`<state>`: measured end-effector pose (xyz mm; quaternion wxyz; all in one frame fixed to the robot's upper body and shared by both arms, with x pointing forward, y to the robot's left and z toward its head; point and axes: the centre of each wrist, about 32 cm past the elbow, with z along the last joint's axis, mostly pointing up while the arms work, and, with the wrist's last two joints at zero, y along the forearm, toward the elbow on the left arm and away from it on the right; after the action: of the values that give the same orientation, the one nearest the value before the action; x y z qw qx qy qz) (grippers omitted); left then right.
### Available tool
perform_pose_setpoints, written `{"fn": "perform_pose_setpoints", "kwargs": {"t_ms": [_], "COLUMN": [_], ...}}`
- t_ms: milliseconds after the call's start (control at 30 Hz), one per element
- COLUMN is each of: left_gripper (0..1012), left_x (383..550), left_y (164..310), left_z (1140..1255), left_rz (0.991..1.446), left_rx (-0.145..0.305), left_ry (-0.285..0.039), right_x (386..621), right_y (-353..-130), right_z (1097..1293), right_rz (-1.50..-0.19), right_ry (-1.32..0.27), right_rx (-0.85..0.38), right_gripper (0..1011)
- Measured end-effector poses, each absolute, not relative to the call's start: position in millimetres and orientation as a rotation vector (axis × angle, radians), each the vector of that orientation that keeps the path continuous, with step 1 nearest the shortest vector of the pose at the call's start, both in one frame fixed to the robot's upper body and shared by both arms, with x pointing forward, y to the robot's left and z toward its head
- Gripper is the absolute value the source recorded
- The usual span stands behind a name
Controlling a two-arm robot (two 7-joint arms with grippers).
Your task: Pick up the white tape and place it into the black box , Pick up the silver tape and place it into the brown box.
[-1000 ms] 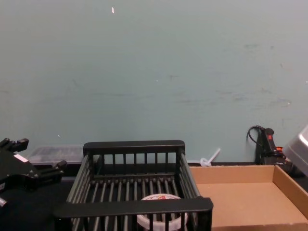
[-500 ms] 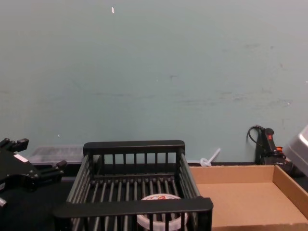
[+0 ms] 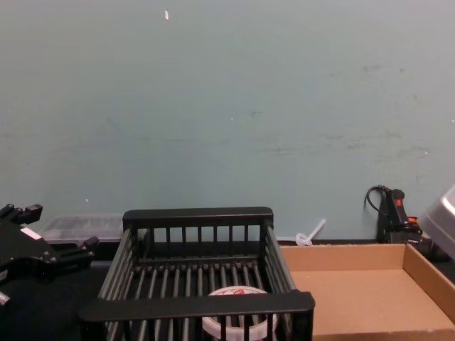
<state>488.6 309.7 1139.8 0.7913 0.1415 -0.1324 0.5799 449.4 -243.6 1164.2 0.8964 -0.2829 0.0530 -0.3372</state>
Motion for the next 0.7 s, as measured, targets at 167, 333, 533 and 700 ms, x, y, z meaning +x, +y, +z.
{"fn": "perform_pose_setpoints", "kwargs": {"t_ms": [167,333,533,700], "left_gripper": [1001,1001,1001,1001], "left_x": [488.6,488.6,488.6,488.6], "left_y": [309.7,309.7,309.7,309.7], "left_z": [1139.8,1139.8,1139.8,1139.8], "left_rz": [1.248,1.248,1.248,1.248], "left_rx": [0.304,0.304,0.304,0.304], "left_ry": [-0.285,-0.285,-0.285,-0.285], "right_x": [449.4,449.4,449.4,448.5], "right_y": [-243.6,-243.6,-243.6,-243.8], "right_z": [1164.2,1164.2,1164.2,1165.0], "right_rz": [-0.699,-0.699,-0.699,-0.704], "right_ry": [0.110,0.110,0.110,0.106], "right_rx": [-0.586,-0.586,-0.586,-0.581], "right_gripper": [138,138,138,138]}}
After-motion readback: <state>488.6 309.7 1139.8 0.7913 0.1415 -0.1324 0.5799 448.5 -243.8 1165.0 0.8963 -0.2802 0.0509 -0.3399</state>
